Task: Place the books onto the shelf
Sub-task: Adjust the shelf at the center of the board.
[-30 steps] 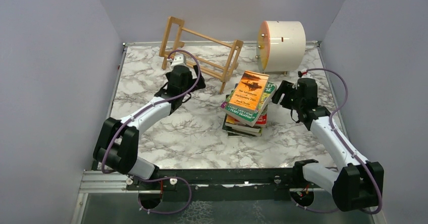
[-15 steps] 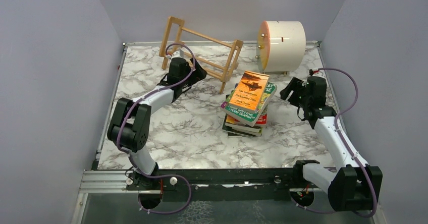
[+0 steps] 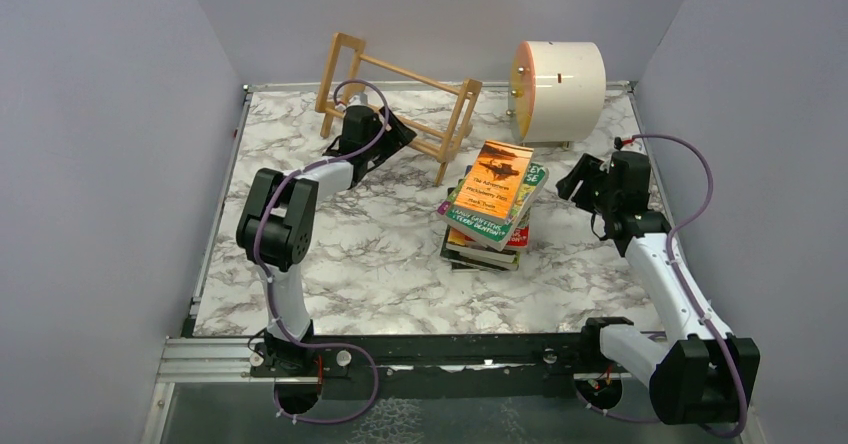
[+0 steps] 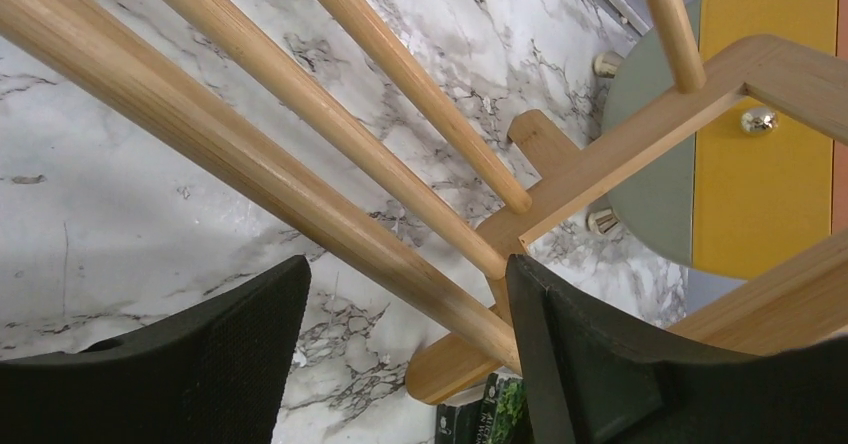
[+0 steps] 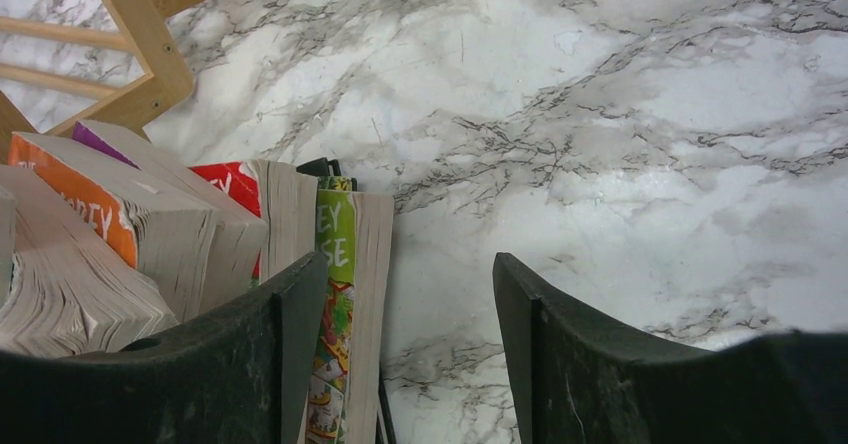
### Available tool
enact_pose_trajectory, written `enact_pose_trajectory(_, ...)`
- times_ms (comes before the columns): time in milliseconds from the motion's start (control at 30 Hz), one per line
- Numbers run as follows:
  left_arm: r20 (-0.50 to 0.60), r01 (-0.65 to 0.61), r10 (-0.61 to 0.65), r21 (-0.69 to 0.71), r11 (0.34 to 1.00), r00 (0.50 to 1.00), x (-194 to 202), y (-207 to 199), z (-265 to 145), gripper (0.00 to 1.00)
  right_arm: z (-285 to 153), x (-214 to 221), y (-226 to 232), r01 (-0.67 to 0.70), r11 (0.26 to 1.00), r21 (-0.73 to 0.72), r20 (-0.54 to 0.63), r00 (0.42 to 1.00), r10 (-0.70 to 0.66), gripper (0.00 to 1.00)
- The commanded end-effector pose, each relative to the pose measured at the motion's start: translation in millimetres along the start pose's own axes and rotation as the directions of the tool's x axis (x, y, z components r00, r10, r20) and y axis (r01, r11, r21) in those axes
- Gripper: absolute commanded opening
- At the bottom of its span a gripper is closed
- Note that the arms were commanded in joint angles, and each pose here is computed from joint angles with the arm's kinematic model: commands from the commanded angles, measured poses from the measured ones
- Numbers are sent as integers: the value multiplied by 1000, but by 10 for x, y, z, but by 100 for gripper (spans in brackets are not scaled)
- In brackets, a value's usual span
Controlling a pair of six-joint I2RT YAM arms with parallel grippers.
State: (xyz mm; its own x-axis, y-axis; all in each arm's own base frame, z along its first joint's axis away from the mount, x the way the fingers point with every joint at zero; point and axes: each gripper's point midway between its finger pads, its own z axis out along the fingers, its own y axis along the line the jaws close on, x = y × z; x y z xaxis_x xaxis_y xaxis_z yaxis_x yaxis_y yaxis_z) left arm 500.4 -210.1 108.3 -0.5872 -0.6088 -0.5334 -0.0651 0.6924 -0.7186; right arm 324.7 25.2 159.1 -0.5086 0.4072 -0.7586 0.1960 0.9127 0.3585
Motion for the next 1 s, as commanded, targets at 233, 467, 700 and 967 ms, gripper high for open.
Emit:
enact_pose_trajectory(233,25,53,-55,66,996,998,-90,-131,68,49,-107,-98,59,8,1000,-24,21,1000,-7,59)
enact_pose_trajectory(467,26,80,-82,72,994,996,-74,-119,74,40,-108,-80,45,5,1000,-21,19,1000,-5,58)
enact_pose_trajectory(700,20,105,-107,79,991,994,-44,-115,83,30,-117,-81,41,6,1000,-20,20,1000,-5,58)
enact_pose_trajectory(967,24,122,-124,82,989,992,-33,-110,34,20,-125,-73,39,5,1000,-20,19,1000,-5,58)
